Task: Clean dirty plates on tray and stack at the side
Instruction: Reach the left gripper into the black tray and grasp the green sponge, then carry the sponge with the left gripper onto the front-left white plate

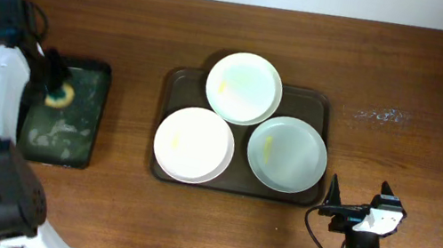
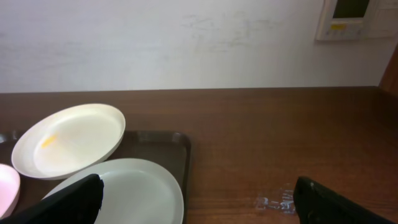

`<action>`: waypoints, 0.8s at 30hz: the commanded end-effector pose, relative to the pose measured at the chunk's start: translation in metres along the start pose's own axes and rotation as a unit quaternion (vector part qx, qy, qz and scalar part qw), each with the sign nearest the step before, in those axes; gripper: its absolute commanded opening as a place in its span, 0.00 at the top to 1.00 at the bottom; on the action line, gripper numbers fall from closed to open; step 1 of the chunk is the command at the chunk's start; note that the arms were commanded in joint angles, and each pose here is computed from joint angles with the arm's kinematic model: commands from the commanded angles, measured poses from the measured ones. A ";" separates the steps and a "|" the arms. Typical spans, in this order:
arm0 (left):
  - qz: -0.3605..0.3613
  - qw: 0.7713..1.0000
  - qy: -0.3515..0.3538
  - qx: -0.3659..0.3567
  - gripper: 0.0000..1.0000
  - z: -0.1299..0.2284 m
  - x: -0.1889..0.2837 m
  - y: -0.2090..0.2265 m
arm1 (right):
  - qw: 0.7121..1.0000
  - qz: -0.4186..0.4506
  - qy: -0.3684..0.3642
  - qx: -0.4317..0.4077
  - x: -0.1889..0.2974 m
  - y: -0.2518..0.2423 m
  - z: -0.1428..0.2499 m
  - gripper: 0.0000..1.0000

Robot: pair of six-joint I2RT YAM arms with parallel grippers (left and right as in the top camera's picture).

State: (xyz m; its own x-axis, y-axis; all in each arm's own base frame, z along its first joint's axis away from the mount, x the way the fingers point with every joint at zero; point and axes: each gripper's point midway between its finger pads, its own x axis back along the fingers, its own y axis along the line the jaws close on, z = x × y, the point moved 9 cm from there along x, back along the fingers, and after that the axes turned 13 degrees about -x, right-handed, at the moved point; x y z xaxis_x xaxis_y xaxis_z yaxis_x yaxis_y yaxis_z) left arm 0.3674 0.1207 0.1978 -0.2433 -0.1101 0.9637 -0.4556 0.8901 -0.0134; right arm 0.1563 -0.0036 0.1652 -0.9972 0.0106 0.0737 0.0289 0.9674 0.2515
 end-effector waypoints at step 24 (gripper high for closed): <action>0.202 0.964 0.082 -0.150 1.00 0.074 0.123 -0.079 | 1.000 0.005 0.001 -0.002 0.000 -0.002 0.002 0.02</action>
State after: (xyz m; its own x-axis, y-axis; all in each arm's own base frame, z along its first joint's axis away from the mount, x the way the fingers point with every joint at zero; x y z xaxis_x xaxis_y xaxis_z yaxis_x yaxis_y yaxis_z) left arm 0.3047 0.0496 0.3246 -0.3237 0.2255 0.9189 -0.2414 0.9194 -0.3107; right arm 0.1564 -0.0036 0.1651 -0.9972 0.0106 0.0741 0.0290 0.9673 0.2518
